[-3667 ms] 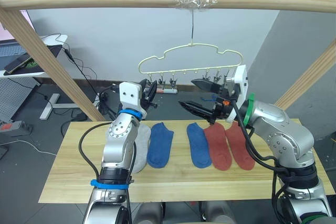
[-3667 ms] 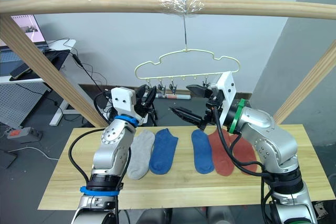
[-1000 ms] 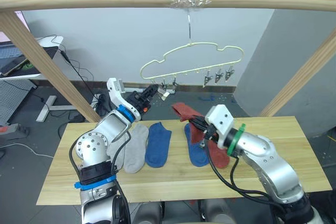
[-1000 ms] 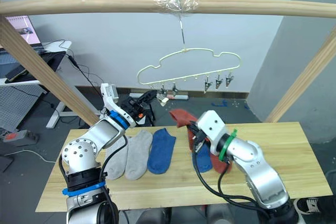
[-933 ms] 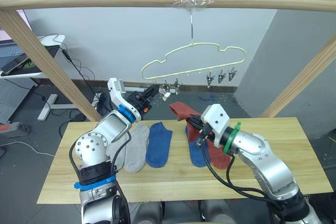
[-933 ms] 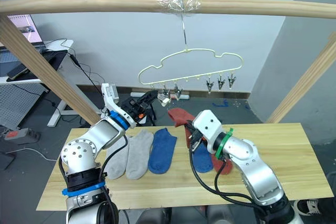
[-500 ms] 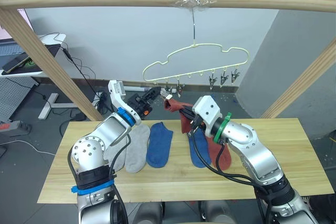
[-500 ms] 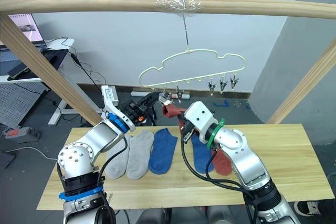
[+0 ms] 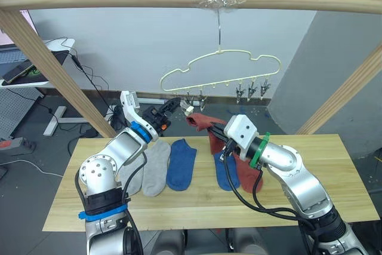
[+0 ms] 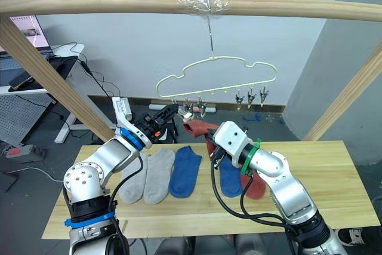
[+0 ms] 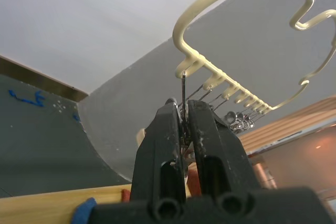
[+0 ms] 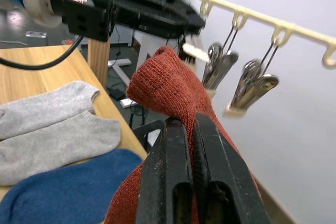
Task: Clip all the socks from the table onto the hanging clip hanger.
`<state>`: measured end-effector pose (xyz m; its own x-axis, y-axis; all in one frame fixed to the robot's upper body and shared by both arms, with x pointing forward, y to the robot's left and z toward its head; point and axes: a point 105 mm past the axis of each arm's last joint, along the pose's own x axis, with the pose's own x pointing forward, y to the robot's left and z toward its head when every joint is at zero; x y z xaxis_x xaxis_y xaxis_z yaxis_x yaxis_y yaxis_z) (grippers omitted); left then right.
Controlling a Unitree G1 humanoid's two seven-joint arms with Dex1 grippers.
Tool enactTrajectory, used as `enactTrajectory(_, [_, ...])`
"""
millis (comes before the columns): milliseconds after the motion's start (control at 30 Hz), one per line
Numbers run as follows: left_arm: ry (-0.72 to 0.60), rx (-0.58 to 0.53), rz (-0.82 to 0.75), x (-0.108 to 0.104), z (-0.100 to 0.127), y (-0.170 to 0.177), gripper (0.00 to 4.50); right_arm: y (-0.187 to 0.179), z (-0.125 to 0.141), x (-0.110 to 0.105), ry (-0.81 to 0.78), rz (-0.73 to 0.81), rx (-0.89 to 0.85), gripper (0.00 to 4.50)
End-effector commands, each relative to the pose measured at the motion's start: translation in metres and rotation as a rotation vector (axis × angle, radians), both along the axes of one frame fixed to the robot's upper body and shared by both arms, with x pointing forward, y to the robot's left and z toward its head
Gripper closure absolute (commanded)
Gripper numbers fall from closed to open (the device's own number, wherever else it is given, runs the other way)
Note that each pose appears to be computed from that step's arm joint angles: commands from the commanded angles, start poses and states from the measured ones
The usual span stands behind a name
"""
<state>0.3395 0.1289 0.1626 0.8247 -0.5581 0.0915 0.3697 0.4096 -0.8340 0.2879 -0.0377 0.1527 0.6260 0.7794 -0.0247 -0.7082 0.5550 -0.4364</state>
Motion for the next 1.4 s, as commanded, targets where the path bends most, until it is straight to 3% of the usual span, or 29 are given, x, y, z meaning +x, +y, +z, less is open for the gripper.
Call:
enactTrajectory(33, [-0.019,-0.003,-0.025,-0.002,0.007,-0.003,4.50,0.001,0.021,0.000,-0.086,-0.003,0.046,4.49])
enactTrajectory(467, [-0.044,-0.039,-0.035,-0.004,0.017,-0.007,4.50,0.016,0.014,0.002,-0.096,0.031,0.031,4.49])
enactTrajectory(700, [-0.076,0.014,-0.025,-0.007,0.017,-0.004,4.50,0.021,0.012,0.004,-0.103,0.041,0.030,4.49])
enactTrajectory(933, [-0.088,0.002,-0.034,-0.011,0.018,-0.002,2.43,0.022,0.011,0.006,-0.098,0.046,0.037,4.50])
enactTrajectory(1100, [-0.093,0.064,0.010,-0.012,0.017,0.013,0.93,0.029,0.007,0.006,-0.057,0.056,0.072,4.50])
enactTrajectory(1200, [-0.080,0.129,0.054,-0.016,0.014,0.034,0.05,0.040,0.001,0.007,0.085,0.074,0.170,4.50])
enactTrajectory(1400, [-0.144,0.346,0.017,-0.033,0.012,0.040,0.02,0.055,-0.015,0.007,0.369,0.111,0.329,4.50])
